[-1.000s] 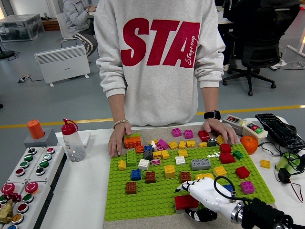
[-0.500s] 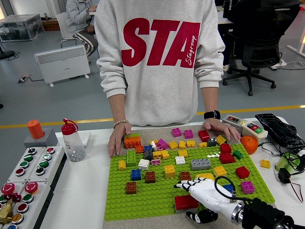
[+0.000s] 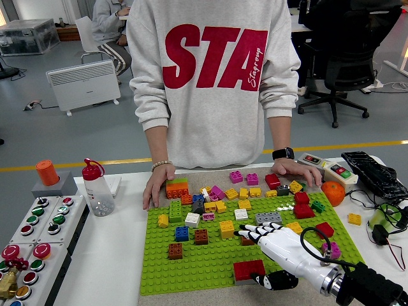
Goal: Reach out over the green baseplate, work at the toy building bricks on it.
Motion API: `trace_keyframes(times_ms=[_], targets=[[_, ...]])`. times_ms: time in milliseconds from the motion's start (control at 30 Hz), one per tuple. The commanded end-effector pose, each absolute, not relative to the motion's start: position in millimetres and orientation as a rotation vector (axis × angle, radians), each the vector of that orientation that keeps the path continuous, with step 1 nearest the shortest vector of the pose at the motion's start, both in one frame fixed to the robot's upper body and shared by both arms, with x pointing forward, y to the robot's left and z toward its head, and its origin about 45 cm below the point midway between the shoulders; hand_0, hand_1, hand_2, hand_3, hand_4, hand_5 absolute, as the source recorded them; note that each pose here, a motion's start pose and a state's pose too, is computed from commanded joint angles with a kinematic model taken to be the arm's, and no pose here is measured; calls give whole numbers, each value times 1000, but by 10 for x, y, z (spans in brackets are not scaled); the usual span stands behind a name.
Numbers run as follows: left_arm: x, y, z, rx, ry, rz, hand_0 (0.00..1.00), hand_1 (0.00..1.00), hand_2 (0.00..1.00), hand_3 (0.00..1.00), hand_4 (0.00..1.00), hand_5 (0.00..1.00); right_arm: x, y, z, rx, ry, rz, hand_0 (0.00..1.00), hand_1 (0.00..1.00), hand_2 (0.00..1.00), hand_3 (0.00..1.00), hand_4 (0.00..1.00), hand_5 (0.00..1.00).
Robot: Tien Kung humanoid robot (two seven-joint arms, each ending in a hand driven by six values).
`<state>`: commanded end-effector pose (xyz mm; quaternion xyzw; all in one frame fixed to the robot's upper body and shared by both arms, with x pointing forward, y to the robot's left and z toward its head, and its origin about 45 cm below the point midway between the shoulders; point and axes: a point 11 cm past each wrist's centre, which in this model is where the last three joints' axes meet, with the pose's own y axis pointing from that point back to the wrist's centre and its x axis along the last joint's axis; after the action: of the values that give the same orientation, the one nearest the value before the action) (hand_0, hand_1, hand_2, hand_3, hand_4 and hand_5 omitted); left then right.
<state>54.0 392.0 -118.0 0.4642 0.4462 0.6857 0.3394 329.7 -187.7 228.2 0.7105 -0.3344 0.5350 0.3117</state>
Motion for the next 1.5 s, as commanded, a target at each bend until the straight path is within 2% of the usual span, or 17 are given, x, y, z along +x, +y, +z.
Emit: trace_keyframes(times_ms=[33, 67, 233, 267, 400, 433, 1500], targets=[[537, 3920, -1181, 1210, 1162, 1785, 656, 688, 720, 573, 313, 998, 3274, -1880, 2306, 1886, -897, 1422, 907, 878, 939, 920, 744, 226], [530, 3921, -1181, 1211, 1163, 1784, 656, 688, 719, 573, 314, 998, 3236, -1885, 2334, 1907, -916, 1438, 664, 702, 699, 689, 636, 223], [504, 3924, -1184, 1220, 1164, 1779, 656, 688, 719, 573, 314, 998, 3129, -1894, 2364, 1989, -965, 1469, 664, 702, 699, 689, 636, 223], [501, 3924, -1184, 1222, 1164, 1778, 656, 687, 717, 572, 313, 998, 3118, -1894, 2352, 1999, -963, 1467, 611, 652, 635, 596, 491, 175], [490, 3924, -1186, 1225, 1164, 1776, 656, 687, 717, 572, 313, 998, 3106, -1894, 2275, 2011, -935, 1444, 611, 652, 635, 596, 491, 175], [488, 3924, -1186, 1225, 1164, 1776, 656, 687, 718, 573, 313, 998, 3109, -1894, 2253, 2011, -926, 1436, 617, 645, 631, 586, 479, 208], [582, 3912, -1177, 1201, 1156, 1781, 656, 688, 716, 572, 311, 998, 3160, -1834, 1938, 1985, -794, 1368, 628, 654, 634, 591, 475, 209]])
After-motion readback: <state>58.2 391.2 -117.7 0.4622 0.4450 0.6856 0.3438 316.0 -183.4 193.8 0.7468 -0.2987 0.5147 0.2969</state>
